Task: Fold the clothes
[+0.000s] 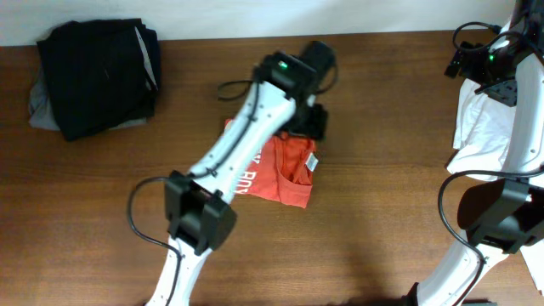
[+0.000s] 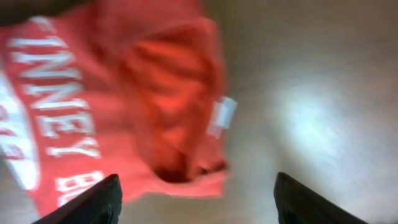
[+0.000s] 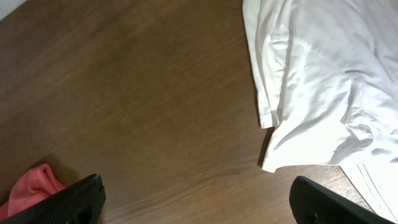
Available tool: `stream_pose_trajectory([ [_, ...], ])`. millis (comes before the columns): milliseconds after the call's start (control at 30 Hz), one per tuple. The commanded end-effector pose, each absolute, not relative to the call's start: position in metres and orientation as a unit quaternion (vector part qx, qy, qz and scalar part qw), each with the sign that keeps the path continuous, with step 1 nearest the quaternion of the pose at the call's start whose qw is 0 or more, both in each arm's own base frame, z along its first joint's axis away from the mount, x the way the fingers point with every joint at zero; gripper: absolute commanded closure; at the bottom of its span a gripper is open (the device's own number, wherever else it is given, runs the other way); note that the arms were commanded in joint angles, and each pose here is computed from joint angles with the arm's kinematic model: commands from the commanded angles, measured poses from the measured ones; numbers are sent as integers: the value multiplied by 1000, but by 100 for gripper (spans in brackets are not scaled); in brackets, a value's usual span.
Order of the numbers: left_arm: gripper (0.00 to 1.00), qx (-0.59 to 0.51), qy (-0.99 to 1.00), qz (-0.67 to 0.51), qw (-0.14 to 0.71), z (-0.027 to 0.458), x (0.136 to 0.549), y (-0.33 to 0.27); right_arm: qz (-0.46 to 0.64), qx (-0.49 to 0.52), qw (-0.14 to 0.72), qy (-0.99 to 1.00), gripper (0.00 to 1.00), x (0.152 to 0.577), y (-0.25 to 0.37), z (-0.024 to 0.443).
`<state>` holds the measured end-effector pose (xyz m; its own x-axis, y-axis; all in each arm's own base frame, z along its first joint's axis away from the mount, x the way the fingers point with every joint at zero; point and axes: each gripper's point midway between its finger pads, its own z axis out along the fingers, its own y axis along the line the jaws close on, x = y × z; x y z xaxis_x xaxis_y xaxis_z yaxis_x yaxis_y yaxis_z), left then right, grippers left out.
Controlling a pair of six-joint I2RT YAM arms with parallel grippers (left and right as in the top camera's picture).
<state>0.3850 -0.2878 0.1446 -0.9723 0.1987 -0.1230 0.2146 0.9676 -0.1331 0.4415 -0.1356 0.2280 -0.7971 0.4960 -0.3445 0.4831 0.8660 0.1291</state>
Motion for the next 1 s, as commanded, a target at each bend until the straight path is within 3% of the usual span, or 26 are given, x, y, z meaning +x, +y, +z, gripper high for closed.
stream_pose_trajectory([
  [0,24,61,996,-57,35,101,411,-251,18,258,192,947,2,442,-137,231],
  [100,25,85,987,-136,-1,75,404,-269,18,258,192,947,2,442,-137,231],
  [333,25,116,981,-152,-32,31,373,-298,18,258,192,947,2,442,-137,231],
  [467,33,138,975,-171,-36,35,360,-320,18,258,192,947,2,442,-137,231],
  [667,33,190,962,-188,-49,38,322,-362,18,258,192,947,2,442,-137,231],
  [800,34,209,957,-197,-36,72,317,-377,18,258,192,947,2,442,-137,231],
  [900,32,209,962,-161,66,132,349,-366,18,258,192,947,2,442,-137,231],
  [967,29,203,962,-135,123,143,371,-362,18,258,192,947,2,442,-137,231],
])
